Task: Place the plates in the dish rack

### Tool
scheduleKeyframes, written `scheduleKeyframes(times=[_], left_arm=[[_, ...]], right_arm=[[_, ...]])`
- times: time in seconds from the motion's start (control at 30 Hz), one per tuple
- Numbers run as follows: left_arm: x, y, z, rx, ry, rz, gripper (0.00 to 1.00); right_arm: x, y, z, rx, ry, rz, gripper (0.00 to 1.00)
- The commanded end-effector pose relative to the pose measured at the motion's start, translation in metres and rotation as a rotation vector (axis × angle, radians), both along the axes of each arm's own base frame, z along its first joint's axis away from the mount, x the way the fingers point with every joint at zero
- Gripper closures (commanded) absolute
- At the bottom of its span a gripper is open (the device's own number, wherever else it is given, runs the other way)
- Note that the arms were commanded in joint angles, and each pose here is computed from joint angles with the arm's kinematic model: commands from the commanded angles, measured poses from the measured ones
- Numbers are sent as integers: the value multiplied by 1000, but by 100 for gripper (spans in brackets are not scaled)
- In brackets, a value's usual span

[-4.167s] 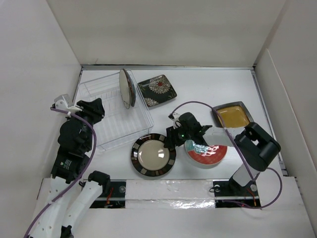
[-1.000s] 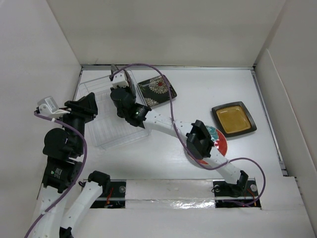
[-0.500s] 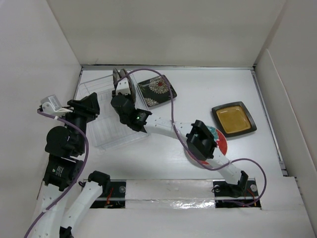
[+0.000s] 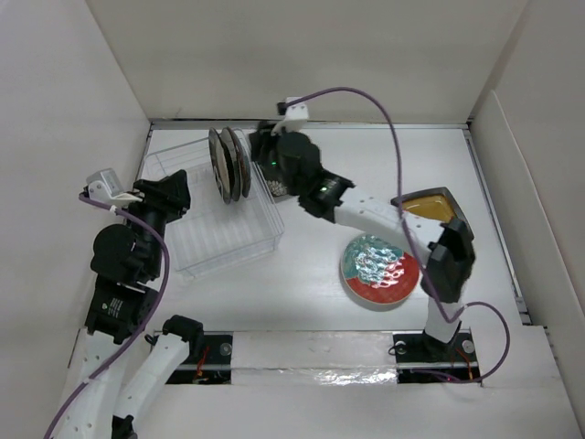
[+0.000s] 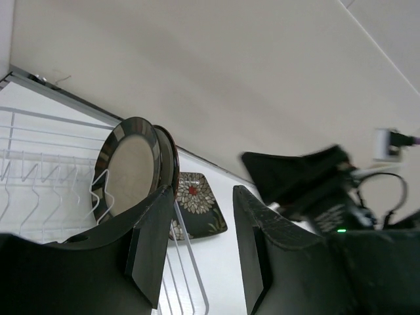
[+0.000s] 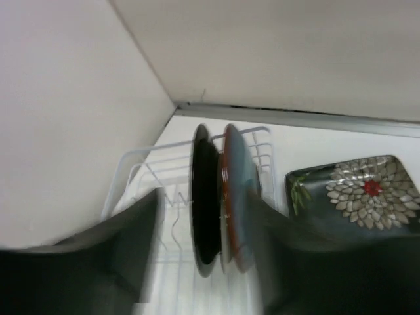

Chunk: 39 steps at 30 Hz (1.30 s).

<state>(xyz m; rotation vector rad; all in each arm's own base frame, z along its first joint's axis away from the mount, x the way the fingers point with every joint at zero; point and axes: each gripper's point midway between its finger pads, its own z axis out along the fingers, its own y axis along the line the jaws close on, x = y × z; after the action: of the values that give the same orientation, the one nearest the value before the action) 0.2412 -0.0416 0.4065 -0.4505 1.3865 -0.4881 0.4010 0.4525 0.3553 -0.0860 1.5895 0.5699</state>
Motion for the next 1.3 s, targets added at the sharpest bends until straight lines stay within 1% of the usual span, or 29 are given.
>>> scheduleKeyframes(times=[0.0, 0.03, 0.07, 0.1, 0.17, 0.2, 0.23, 0.27, 0.3, 0.33, 0.37, 0.4, 0.43, 0.47, 0.5, 0.6, 0.67, 0.7, 0.77, 0.8, 0.9, 1.0, 1.13, 1.2, 1.27], left_arm=[[4, -4, 7, -3, -34, -18, 62], [6, -2, 6, -2, -30, -9, 62], [7, -3, 5, 1, -22, -11, 63], [8, -3, 3, 3, -17, -14, 64], [7, -5, 2, 6, -20, -26, 67], [8, -6, 3, 5, -25, -29, 68], [9, -7, 1, 8, -17, -29, 70], [12, -8, -2, 15, -6, -30, 72], [13, -8, -3, 17, 2, -30, 74], [13, -9, -2, 17, 0, -36, 76], [13, -10, -3, 18, 1, -39, 76], [14, -10, -2, 18, -5, -40, 76], [14, -10, -3, 22, -3, -40, 76], [17, -8, -6, 25, 9, -25, 76], [19, -7, -9, 28, 24, -17, 76], [18, -8, -7, 26, 15, -22, 75], [18, -6, -8, 28, 14, -12, 74], [18, -5, -9, 29, 20, -8, 74], [19, -7, -9, 30, 22, -14, 74], [19, -7, -8, 29, 19, -17, 74], [23, -7, -13, 36, 38, -11, 74], [23, -10, -11, 36, 31, -24, 74], [22, -6, -12, 36, 37, -3, 74], [20, -7, -9, 33, 20, -13, 74], [20, -6, -9, 31, 16, -7, 74]], right_arm=[[4, -47, 33, 191, -33, 20, 53], [8, -58, 25, 233, -6, 0, 99], [23, -79, 16, 254, 6, -38, 100], [27, -88, -14, 258, 70, -52, 100], [46, -115, -42, 274, 123, -88, 100], [50, -127, -77, 258, 179, -115, 100], [55, -134, -96, 309, 230, -136, 100], [59, -138, -107, 354, 250, -118, 99], [66, -159, -139, 360, 296, -153, 82], [69, -163, -150, 414, 328, -154, 71], [73, -163, -168, 431, 361, -137, 62], [78, -171, -181, 445, 390, -149, 56], [79, -171, -191, 478, 419, -147, 45], [78, -164, -206, 479, 451, -124, 42], [80, -160, -208, 494, 462, -118, 41], [84, -153, -234, 483, 525, -116, 40], [86, -147, -240, 525, 548, -108, 40], [87, -146, -253, 525, 570, -117, 40], [91, -143, -263, 547, 600, -130, 40], [98, -144, -269, 558, 608, -141, 40], [107, -136, -267, 617, 617, -137, 40], [109, -125, -278, 632, 655, -126, 40], [111, -120, -284, 677, 687, -127, 43], [111, -112, -288, 695, 705, -93, 45], [110, -108, -291, 731, 723, -78, 50]])
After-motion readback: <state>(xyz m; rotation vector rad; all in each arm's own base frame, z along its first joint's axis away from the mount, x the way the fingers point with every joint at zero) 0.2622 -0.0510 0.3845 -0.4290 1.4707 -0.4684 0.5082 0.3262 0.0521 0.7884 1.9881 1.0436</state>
